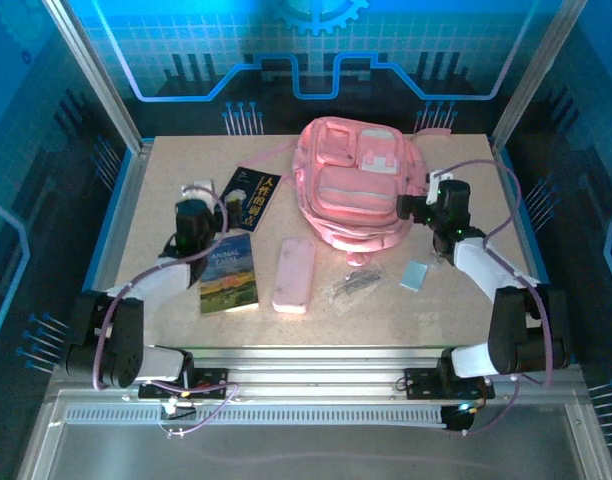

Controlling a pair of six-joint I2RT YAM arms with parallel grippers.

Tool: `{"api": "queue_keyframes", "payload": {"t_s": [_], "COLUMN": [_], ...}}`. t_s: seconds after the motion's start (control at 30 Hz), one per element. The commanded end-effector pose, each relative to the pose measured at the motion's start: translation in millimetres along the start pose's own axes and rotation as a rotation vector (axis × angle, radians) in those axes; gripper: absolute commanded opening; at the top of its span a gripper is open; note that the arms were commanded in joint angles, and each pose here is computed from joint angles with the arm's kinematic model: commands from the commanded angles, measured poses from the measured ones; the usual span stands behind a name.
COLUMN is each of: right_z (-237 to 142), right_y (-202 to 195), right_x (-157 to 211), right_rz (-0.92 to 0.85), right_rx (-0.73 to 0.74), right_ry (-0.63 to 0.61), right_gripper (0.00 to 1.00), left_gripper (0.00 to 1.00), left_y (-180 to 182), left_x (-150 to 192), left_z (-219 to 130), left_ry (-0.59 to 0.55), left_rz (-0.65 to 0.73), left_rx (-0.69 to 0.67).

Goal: Pack the student bag
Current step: Rotate the student bag at the top-center of the table.

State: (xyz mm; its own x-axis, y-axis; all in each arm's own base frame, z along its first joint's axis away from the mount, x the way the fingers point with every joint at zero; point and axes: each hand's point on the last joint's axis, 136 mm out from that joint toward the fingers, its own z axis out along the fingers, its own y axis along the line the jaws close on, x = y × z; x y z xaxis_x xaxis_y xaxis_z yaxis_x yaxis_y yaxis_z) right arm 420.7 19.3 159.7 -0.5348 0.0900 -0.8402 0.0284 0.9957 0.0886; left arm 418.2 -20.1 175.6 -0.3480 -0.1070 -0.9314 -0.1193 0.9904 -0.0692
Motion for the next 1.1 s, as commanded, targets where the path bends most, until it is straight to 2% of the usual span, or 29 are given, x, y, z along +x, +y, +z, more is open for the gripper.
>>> {"api": "queue_keyframes", "payload": {"t_s": [0.0, 0.07, 0.23, 0.4, 0.5, 0.67, 0.8, 0.93, 1.07], "right_z": [-20, -29, -54, -63, -59, -31, 8, 55, 89], "right_y": [-1, 7, 14, 17, 14, -1, -3, -11, -4], "right_x": [48, 50, 54, 47, 31, 19, 12, 27, 42], "right_rz": [0.193, 0.247, 0.315, 0.326, 0.327, 0.370, 0.384, 0.473, 0.548], "right_rx": [0.029, 0.006, -0.010, -0.058, -0.071, -0.035, -0.062, -0.068, -0.126], "right_ry": [0.244, 0.257, 0.289, 0.293, 0.278, 0.284, 0.289, 0.380, 0.419], "right_gripper": [1.00, 1.00, 1.00, 1.00, 1.00, 1.00, 0.95, 0.82, 0.70], "left_gripper": [0.99, 0.99, 0.99, 0.99, 0.99, 0.99, 0.99, 0.99, 0.97], "left_y": [-5, -23, -80, -124, -156, -202, -223, -253, -257], "left_x": [7, 3, -1, 20, 37, 68, 83, 95, 103], "left_z": [-8, -6, 5, 13, 13, 8, 10, 12, 18], "left_ry": [0.234, 0.291, 0.329, 0.436, 0.493, 0.571, 0.605, 0.661, 0.673], "left_rz": [-0.105, -0.140, -0.271, -0.389, -0.428, -0.483, -0.502, -0.518, -0.484], "left_rx": [-0.056, -0.043, 0.045, 0.079, 0.132, 0.207, 0.233, 0.344, 0.345]}}
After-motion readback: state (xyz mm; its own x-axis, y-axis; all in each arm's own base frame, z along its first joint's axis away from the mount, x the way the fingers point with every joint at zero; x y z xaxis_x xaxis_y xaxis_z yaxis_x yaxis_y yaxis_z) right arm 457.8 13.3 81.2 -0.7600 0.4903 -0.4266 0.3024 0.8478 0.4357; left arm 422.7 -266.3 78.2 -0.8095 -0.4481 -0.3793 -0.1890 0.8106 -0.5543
